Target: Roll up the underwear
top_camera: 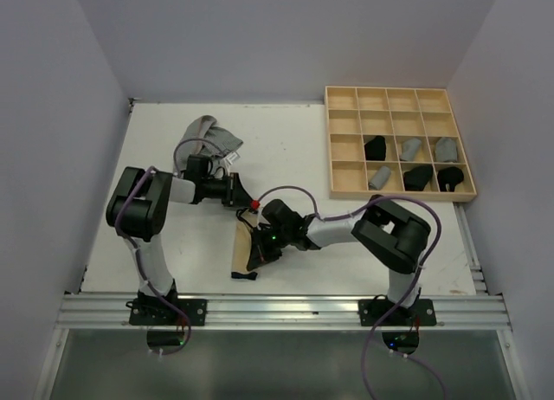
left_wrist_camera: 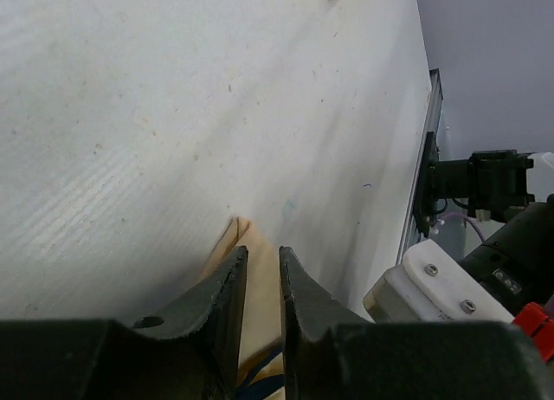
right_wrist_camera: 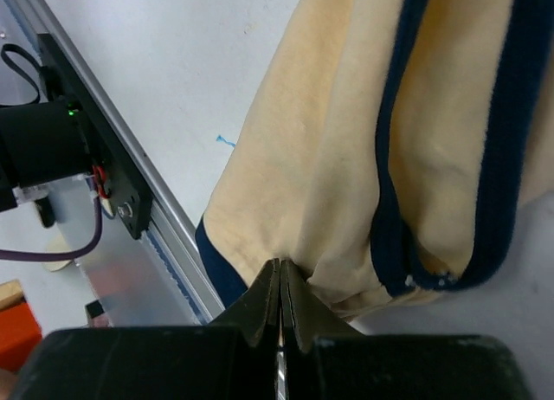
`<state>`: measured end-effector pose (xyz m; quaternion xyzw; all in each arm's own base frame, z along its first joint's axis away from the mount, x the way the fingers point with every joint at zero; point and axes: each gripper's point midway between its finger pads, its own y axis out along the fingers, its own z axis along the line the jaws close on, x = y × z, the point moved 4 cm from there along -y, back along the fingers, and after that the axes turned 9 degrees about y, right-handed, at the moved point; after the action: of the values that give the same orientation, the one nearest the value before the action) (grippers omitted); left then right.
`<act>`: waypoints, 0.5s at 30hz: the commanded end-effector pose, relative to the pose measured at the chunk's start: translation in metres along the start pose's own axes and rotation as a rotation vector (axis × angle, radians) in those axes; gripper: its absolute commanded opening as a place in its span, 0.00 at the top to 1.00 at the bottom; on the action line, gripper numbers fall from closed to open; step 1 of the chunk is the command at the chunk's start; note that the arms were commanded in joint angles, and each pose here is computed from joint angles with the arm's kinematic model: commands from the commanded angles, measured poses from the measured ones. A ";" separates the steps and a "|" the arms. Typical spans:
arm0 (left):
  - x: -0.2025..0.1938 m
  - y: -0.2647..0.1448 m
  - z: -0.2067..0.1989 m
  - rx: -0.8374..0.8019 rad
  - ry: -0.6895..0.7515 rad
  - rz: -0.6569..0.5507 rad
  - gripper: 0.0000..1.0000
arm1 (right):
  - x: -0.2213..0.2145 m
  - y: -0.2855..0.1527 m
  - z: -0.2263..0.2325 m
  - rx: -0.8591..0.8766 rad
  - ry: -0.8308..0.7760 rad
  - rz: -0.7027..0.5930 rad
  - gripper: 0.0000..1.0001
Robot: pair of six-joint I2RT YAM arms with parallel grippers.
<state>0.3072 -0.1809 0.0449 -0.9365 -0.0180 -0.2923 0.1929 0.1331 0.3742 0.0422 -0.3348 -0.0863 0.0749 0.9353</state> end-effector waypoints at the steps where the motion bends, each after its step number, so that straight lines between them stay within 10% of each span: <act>1: 0.068 -0.022 -0.044 0.011 0.302 -0.115 0.73 | 0.005 -0.028 0.023 -0.029 -0.085 -0.039 1.00; 8: 0.115 -0.094 -0.101 0.221 0.594 -0.161 0.46 | 0.032 -0.084 0.044 -0.093 -0.144 -0.210 0.78; 15: 0.082 -0.150 -0.132 0.386 1.033 -0.022 0.44 | 0.033 -0.060 0.045 -0.032 -0.087 -0.197 0.82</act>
<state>0.3147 -0.1146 0.2653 -0.6797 -0.0711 -0.6663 0.2982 0.1605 0.3517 0.1311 -0.3349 -0.1748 -0.0036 0.9259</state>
